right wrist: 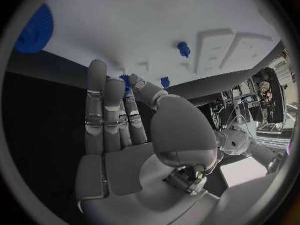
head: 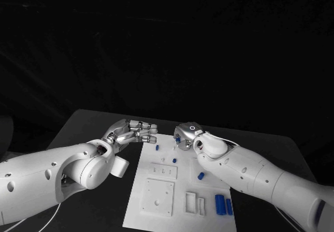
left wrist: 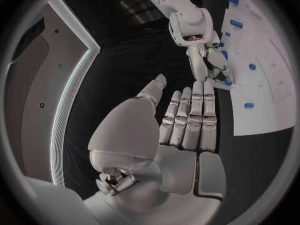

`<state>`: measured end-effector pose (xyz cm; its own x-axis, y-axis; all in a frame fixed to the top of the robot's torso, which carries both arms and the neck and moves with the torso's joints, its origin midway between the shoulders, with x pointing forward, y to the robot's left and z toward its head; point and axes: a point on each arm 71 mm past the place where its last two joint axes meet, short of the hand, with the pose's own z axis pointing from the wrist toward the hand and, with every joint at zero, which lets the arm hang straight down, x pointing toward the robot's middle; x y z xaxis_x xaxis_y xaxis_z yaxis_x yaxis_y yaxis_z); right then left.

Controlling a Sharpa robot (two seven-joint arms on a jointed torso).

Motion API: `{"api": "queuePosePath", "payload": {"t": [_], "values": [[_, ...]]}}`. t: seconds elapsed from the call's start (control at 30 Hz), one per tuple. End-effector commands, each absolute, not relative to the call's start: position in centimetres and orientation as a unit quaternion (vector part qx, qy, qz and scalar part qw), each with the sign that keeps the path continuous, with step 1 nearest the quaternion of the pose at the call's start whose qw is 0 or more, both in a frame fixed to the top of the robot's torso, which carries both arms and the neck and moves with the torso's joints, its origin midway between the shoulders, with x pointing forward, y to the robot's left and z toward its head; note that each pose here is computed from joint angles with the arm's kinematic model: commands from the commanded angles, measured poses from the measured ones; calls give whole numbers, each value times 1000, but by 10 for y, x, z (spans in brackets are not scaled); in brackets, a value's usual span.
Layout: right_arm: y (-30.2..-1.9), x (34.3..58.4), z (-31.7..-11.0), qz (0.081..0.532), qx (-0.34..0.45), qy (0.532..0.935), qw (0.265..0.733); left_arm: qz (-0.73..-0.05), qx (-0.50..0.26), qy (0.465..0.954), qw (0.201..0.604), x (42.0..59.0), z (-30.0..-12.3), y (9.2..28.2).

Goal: Assemble the parts on the task board

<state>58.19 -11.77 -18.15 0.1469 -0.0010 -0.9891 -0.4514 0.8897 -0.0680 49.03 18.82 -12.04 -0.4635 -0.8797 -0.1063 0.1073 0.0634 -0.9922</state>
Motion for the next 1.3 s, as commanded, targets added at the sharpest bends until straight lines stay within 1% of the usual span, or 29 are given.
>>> {"api": "queuePosePath", "payload": {"t": [0.03,0.43,1.3], "values": [[-116,582,-183,148,-187,637,733,-613,-315,604,401,489,-118,185],[-111,583,-184,149,-186,637,733,-614,-312,604,401,490,-115,183],[-110,586,-187,149,-181,639,733,-617,-308,604,401,490,-110,180]]}}
